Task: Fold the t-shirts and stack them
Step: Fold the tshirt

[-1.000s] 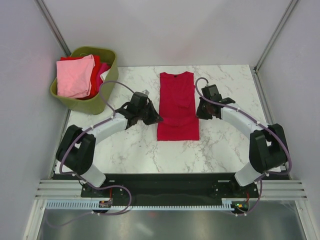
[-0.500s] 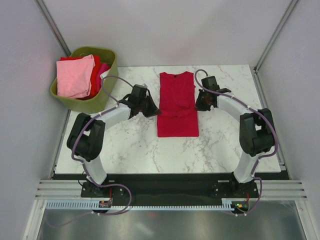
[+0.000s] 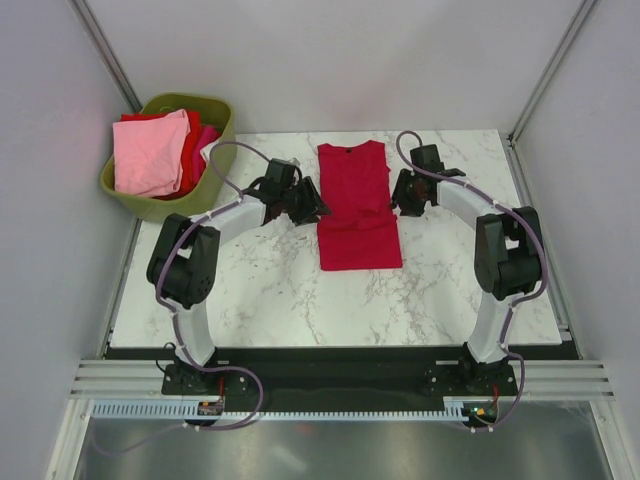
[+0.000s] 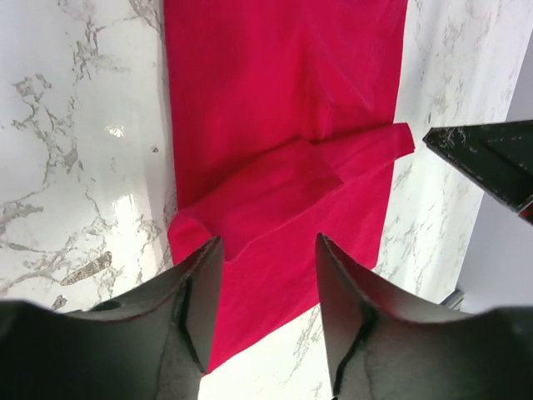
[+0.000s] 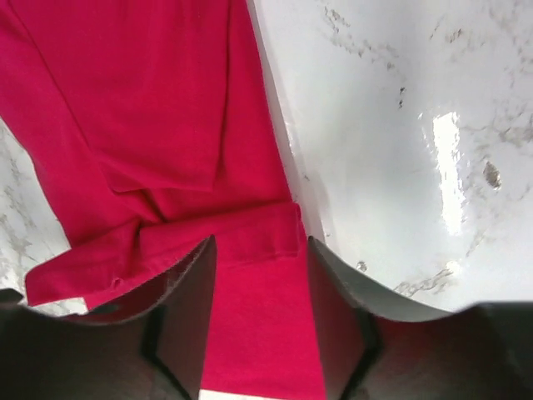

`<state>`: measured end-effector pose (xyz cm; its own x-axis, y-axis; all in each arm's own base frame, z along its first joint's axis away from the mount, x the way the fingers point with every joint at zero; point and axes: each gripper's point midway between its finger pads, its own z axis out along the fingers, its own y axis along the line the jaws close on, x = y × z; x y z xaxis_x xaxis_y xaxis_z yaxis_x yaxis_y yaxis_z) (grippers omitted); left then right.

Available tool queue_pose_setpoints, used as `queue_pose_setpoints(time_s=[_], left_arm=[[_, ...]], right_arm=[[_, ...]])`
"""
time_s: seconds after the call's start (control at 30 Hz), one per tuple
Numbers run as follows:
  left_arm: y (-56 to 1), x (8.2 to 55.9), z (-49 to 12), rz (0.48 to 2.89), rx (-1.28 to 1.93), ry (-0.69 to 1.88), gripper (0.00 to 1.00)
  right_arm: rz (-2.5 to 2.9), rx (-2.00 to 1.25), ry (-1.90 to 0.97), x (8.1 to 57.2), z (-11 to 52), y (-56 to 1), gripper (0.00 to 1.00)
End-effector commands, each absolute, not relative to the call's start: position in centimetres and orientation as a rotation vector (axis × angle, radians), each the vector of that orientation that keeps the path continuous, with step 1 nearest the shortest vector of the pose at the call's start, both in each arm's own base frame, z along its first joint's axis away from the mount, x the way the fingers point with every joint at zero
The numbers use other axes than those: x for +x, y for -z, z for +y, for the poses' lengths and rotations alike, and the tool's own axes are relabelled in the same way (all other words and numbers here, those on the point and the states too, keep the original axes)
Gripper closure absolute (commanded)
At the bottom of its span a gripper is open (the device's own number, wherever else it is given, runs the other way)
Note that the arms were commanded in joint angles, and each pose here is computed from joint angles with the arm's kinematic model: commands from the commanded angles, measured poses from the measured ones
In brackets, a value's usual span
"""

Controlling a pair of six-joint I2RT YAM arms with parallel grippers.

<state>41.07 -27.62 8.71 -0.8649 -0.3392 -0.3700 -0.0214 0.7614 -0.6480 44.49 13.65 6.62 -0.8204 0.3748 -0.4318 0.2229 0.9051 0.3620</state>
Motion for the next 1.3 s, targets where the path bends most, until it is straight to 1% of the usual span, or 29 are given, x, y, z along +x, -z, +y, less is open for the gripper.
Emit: queue_pose_setpoints(time_s=[0.0,0.03,0.07,0.13,0.17,0.2,0.23,0.3,0.37,0.4,0.5,0.73,1.03,1.13,1.17,1.2,1.23,1.27], left_arm=[[-11.2,41.6,-27.8,2.417,-0.146,0.921,0.44],[-11.3,41.5,-27.4,2.412,-0.149,0.898,0.39],[-12.1,41.1,-27.2,2.397,-0.132,0.888,0.38],[-11.7,39.8,-26.5,2.411,-0.135,0.869,0.37],[-12.8,39.2,-26.4,2.391,-0.124,0.877,0.37],[-11.8,38.0,-26.0,2.419,-0.125,0.869,0.37],[-11.7,37.2,-26.1,2.428,-0.116,0.87,0.37],[-11.0,35.2,-25.6,2.448,-0.114,0.854,0.37],[-10.4,33.5,-26.0,2.465,-0.105,0.854,0.38],[-9.2,32.4,-25.7,2.495,-0.11,0.842,0.39],[-8.4,30.3,-26.1,2.512,-0.105,0.866,0.41],[-6.7,29.0,-27.2,2.546,-0.093,0.868,0.44],[-4.9,28.8,-27.7,2.585,-0.097,0.836,0.49],[-4.4,28.8,-27.8,2.596,-0.101,0.83,0.5],[-4.3,28.8,-27.9,2.599,-0.102,0.83,0.51],[-4.1,28.8,-27.9,2.603,-0.101,0.827,0.52],[-4.0,28.9,-28.0,2.605,-0.1,0.825,0.53],[-3.9,28.9,-28.1,2.607,-0.099,0.826,0.54]], right_arm=[[2.49,0.417,-0.436,45.7,13.7,-8.7,0.43],[2.48,0.419,-0.435,45.1,13.5,-9.1,0.4],[2.476,0.418,-0.425,44.7,13.3,-9.2,0.37],[2.468,0.404,-0.412,43.2,12.7,-9.7,0.36],[2.47,0.396,-0.425,42.5,12.8,-9.7,0.36],[2.495,0.391,-0.434,41.0,12.8,-8.5,0.37],[2.471,0.368,-0.456,40.3,12.9,-9.4,0.37],[2.489,0.358,-0.466,37.8,12.6,-8.5,0.39],[2.498,0.347,-0.473,36.4,12.4,-8.0,0.41],[2.519,0.349,-0.475,35.1,12.3,-6.9,0.43],[2.522,0.332,-0.519,33.3,12.5,-6.6,0.46],[2.578,0.308,-0.552,31.7,13.0,-4.1,0.53],[2.621,0.297,-0.588,31.4,13.5,-2.0,0.56],[2.629,0.29,-0.596,31.3,13.7,-1.6,0.61],[2.632,0.291,-0.593,31.3,13.7,-1.4,0.65],[2.632,0.289,-0.593,31.3,13.7,-1.4,0.67],[2.629,0.284,-0.593,31.4,13.7,-1.4,0.74],[2.63,0.279,-0.592,31.3,13.7,-1.4,0.77]])
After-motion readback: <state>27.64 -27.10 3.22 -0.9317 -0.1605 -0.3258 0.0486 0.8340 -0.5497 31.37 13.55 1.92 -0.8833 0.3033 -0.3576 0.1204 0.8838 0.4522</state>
